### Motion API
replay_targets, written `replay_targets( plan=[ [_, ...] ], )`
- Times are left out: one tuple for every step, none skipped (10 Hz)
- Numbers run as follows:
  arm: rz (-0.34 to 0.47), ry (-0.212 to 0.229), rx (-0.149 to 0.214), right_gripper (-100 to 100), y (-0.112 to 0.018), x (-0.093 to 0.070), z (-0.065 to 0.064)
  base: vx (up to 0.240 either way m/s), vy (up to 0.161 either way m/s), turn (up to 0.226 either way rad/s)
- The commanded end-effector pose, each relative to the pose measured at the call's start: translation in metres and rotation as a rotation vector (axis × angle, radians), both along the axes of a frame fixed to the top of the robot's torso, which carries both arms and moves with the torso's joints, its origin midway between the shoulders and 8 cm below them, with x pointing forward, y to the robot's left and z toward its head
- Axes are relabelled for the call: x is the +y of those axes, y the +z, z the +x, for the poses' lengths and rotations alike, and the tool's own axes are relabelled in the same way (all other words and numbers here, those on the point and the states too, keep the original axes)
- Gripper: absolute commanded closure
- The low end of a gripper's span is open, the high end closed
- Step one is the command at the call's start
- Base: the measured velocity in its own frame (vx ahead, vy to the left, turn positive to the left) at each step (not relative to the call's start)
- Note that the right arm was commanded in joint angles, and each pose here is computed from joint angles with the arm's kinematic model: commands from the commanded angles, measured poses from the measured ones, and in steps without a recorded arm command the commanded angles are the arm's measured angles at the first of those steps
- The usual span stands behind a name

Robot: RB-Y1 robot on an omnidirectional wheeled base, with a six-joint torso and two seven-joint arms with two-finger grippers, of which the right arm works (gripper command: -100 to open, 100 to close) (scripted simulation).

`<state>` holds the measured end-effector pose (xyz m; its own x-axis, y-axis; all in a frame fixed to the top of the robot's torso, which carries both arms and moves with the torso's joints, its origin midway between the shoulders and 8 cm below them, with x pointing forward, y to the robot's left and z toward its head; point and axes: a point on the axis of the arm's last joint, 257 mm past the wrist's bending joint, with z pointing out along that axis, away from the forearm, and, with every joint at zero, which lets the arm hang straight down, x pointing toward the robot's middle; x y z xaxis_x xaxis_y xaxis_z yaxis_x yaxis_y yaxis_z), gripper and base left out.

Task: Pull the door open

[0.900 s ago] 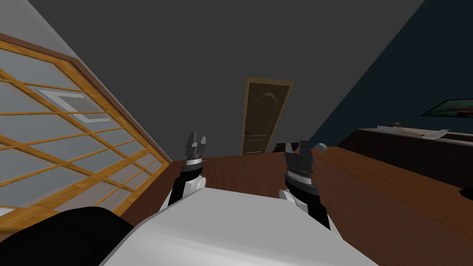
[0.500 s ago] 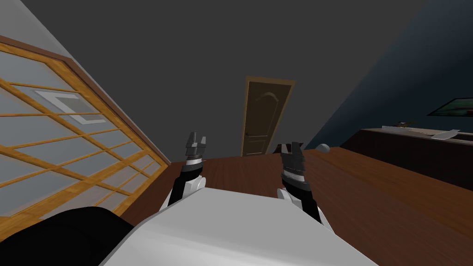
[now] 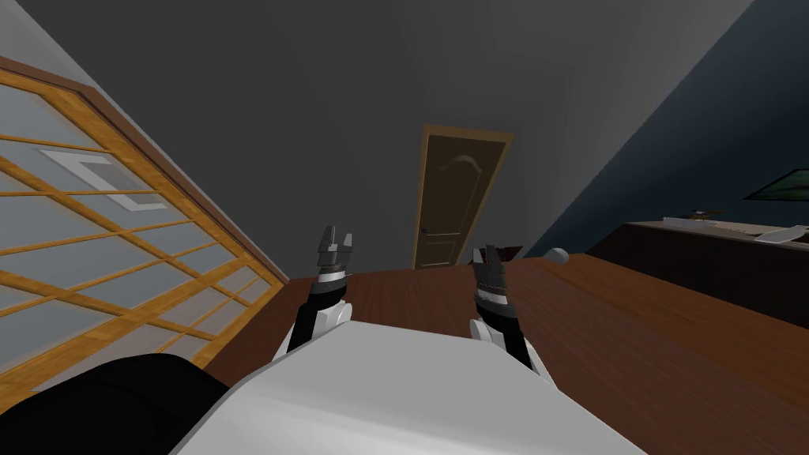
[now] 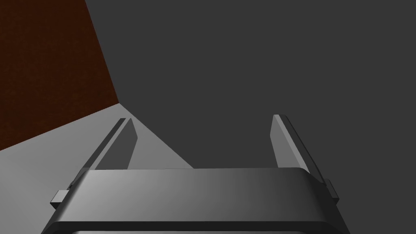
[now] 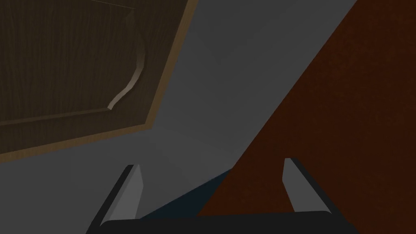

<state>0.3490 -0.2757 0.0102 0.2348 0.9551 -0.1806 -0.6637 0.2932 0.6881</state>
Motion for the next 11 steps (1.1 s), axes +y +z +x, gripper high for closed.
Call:
replay_targets(
  plan=[
    [0.001,0.014,0.022,-100,-0.012,0.001,0.010,0.085,-0.004,0.011],
    [0.002,0.023,0.035,-100,-0.019,0.002,0.015,0.096,0.000,0.010],
    [0.001,0.032,0.045,-100,-0.025,0.003,0.020,0.101,-0.013,0.007],
    [0.002,0.041,0.061,-100,-0.034,0.004,0.027,0.092,-0.019,0.013],
    [0.003,0.050,0.081,-100,-0.044,0.004,0.033,0.096,-0.002,0.017],
    [0.003,0.059,0.092,-100,-0.050,0.005,0.039,0.108,0.005,0.008],
    [0.003,0.068,0.105,-100,-0.057,0.006,0.044,0.112,-0.004,0.008],
    [0.003,0.078,0.119,-100,-0.065,0.007,0.050,0.102,-0.007,0.014],
    [0.005,0.077,0.130,-100,-0.071,0.006,0.052,0.059,-0.004,0.007],
    [0.006,0.086,0.148,-100,-0.080,0.006,0.058,0.046,-0.003,0.006],
    [0.005,0.095,0.154,-100,-0.084,0.008,0.063,0.066,-0.006,0.014]
  ],
)
